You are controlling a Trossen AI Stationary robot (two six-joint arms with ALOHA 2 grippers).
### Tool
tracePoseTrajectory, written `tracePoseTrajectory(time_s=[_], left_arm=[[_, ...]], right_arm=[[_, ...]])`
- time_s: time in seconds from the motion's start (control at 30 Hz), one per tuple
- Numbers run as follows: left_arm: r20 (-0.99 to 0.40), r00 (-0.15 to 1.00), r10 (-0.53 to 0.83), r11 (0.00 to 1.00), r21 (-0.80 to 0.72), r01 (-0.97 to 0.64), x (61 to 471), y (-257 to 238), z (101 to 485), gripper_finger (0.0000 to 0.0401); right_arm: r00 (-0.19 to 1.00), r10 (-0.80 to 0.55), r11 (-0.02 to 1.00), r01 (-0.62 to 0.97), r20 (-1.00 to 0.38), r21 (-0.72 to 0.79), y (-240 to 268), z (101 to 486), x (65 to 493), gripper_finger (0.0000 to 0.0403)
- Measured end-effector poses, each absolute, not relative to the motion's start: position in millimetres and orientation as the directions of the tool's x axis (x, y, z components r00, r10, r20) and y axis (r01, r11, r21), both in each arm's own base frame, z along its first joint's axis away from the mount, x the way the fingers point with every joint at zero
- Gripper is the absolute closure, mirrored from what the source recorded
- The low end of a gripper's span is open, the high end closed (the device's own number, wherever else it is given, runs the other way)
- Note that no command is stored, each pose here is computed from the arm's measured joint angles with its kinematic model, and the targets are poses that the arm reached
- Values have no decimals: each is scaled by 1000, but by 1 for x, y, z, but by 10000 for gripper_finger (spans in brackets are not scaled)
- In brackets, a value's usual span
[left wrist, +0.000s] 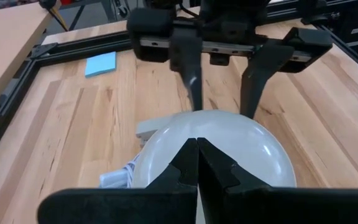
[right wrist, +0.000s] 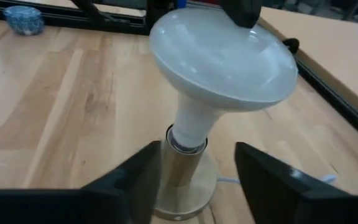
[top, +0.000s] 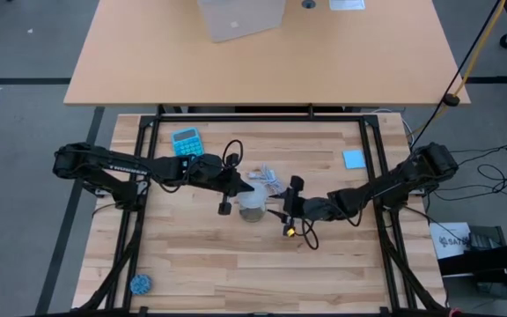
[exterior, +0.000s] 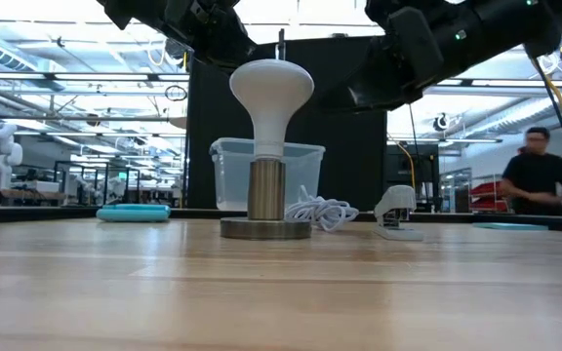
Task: Screw lightbulb
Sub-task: Insert the light bulb into the lamp
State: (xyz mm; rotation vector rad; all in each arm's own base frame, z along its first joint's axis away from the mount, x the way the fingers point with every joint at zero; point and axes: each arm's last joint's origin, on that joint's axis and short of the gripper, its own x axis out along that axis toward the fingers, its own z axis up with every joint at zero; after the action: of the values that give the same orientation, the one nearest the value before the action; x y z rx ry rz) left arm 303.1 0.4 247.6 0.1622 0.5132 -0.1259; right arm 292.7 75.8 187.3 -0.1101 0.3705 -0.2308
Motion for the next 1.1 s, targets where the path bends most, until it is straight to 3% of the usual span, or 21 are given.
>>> tracePoseTrajectory(time_s=[0.17,0.23,0.53,1.1], left_arm=[[-497,864,-79,980,123,160,303,0,248,401],[-497,864,-79,980,122,160,303,0,248,401],[-496,865,-78,980,123,159,303,0,248,401],[-496,865,-78,980,123,159,303,0,248,401]], right_arm=[[900,-296,950,242,-320,-196,77,189,292,363],[897,-335,935,279,-290,-217,76,191,293,391],[862,-449,886,396,-234,-241,73,195,293,402],[897,-392,909,342,-206,-239,74,201,296,403]])
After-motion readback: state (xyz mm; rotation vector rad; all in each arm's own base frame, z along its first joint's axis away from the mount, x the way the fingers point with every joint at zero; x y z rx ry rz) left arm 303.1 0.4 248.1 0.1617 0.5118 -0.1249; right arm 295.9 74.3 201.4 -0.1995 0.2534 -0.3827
